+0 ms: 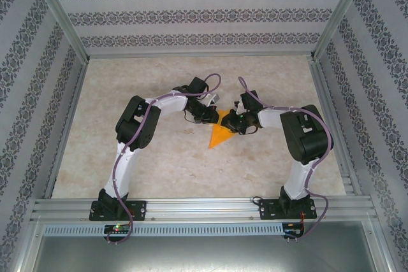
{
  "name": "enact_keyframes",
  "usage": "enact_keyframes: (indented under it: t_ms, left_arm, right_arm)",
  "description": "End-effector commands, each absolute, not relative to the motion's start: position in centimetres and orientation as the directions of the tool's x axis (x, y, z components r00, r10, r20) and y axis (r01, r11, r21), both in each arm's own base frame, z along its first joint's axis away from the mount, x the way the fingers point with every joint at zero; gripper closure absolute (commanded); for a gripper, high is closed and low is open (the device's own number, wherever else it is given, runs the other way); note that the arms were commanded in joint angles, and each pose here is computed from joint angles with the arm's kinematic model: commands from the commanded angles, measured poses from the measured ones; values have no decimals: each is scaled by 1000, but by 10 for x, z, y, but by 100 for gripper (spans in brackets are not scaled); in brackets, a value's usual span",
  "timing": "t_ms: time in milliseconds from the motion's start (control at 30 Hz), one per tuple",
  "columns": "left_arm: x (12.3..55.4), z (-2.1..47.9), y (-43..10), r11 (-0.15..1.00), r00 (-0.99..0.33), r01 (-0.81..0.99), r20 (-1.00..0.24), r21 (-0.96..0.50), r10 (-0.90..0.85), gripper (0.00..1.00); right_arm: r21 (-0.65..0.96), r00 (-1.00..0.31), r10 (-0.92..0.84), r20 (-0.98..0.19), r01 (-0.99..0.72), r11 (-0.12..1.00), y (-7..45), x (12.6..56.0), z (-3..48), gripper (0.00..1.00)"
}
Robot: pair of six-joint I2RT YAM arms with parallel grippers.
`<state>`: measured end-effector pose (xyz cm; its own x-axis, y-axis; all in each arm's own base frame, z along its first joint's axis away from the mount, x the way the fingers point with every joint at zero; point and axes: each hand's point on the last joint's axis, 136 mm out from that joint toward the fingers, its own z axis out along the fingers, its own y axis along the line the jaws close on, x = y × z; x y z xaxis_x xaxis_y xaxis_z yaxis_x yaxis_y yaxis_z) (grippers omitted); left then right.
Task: Fold a paper plane with a square sheet of paper (pick it up from the middle)
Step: Fourth fold the wing at the center of the table.
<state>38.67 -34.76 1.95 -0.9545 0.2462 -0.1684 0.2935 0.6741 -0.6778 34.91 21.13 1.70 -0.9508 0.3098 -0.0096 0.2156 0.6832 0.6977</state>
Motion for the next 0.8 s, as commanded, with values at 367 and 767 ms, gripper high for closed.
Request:
enact_keyframes:
  t_ms: [367,767]
  left_arm:
    - [374,-19,-329,789,-961,253,-50,-560,272,89]
    - [401,48,-337,756,-955,298,-171,-582,244,78]
  right_arm:
    - [604,-957,288,23,243,759,193,331,-13,88]
    - [616,-960,272,63,251,746,195,318,-24,88]
